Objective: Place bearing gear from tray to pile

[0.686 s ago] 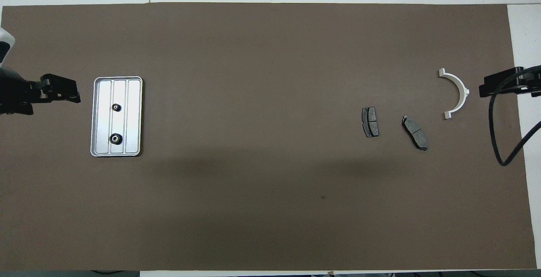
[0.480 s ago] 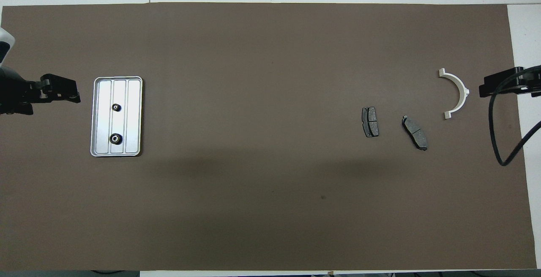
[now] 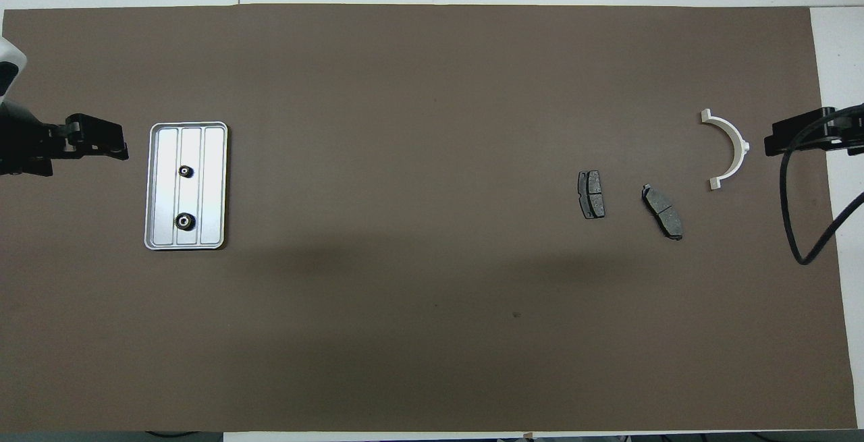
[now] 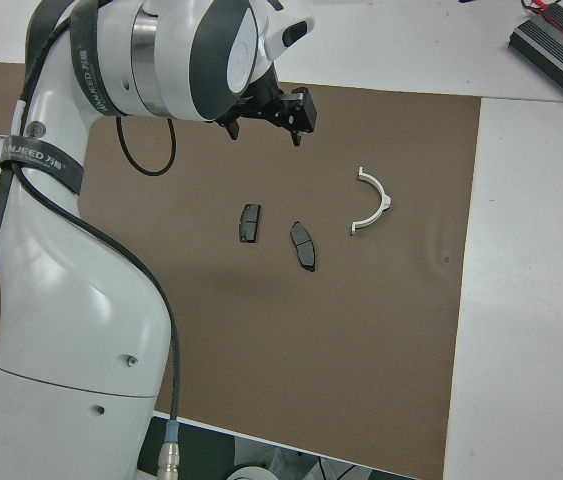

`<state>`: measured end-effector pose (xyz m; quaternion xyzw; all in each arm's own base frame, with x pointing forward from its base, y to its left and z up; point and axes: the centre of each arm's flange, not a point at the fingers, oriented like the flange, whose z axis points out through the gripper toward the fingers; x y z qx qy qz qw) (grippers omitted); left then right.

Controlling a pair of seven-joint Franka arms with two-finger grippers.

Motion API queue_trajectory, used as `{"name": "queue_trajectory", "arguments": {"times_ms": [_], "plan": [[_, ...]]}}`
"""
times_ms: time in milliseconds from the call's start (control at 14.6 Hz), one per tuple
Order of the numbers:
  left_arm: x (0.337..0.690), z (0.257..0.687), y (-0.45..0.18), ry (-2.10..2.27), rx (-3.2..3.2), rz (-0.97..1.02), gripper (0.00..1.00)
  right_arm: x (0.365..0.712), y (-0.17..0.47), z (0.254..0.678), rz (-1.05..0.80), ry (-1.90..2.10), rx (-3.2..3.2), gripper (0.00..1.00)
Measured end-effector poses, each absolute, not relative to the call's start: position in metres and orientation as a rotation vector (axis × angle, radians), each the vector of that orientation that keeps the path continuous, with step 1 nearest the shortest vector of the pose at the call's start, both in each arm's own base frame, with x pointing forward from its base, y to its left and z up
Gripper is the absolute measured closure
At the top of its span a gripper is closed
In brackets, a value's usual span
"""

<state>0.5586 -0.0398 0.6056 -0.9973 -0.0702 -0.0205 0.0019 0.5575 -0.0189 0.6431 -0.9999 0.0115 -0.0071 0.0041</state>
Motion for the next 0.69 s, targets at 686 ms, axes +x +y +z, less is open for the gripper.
{"name": "queue_trajectory", "arguments": {"times_ms": [686], "plan": [[0.555,0.547,-0.009,-0.199,-3.126,-0.104,0.0,0.557,-0.019,0.643,-0.021,0.037,-3.133,0.0]]}}
